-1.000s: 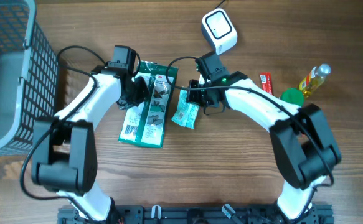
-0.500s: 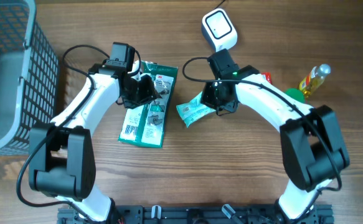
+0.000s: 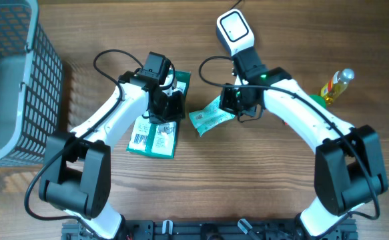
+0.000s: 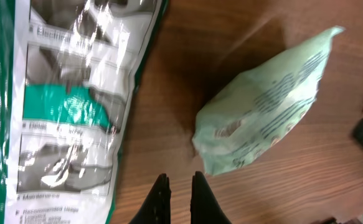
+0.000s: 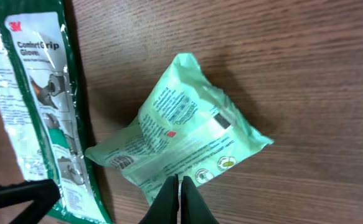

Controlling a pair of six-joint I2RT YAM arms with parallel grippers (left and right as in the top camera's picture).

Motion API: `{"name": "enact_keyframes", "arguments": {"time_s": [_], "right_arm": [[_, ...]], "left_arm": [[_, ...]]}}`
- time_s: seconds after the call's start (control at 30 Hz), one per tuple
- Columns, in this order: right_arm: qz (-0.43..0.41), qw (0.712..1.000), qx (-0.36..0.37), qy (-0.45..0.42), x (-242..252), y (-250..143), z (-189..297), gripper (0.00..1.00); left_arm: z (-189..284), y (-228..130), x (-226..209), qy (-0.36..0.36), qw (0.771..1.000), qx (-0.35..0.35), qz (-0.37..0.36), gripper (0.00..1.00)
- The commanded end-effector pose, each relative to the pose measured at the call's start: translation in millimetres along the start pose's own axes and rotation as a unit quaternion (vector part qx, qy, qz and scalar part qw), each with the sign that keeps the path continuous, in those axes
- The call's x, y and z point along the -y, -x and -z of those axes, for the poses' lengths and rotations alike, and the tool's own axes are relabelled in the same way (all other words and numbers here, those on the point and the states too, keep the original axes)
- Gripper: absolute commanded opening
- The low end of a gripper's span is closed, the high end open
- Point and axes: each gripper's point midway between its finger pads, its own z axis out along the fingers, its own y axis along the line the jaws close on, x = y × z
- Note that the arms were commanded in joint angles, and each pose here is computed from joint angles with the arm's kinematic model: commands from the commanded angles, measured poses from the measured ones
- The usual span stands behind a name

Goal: Scan the item barcode

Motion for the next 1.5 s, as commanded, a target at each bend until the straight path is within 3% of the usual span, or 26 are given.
{"name": "enact_keyframes", "arguments": {"time_s": [0.0, 0.13, 0.4, 0.53, 1.0, 1.3, 1.47], "right_arm": [[0.023, 0.999, -0.022, 0.035, -0.3, -4.3, 10.2, 0.04], [0.040, 0.998, -0.028, 0.030, 4.7, -6.5, 11.0, 0.04], [0.039, 0.998, -0.029, 0.030, 5.1, -7.0, 11.0, 0.04], [0.039, 0.998, -0.032, 0.031, 4.1, -8.5, 10.7, 0.04], [0.039, 0.998, -0.040, 0.040, 2.2, -13.1, 8.5, 0.04], [0.055, 0.995, -0.027, 0.078, -7.0, -9.3, -0.2, 0.04], [0.007, 0.997, -0.009, 0.072, 1.2, -4.5, -12.4, 0.04]], "left_arm": [[6.5, -4.2, 7.5, -0.010, 1.000, -0.004, -0.015, 0.04], [7.5, -12.8, 22.2, -0.052, 0.998, -0.028, -0.016, 0.04], [4.9, -17.1, 25.6, -0.051, 0.998, -0.032, -0.023, 0.04], [-2.7, -18.2, 19.5, 0.004, 0.999, -0.012, -0.044, 0.04], [-13.3, -24.9, 20.1, 0.080, 0.995, 0.021, -0.060, 0.04], [-33.0, -18.6, 26.5, 0.074, 0.995, 0.025, -0.064, 0.04], [-34.4, -3.2, 39.3, 0.050, 0.994, 0.056, -0.074, 0.04]]}}
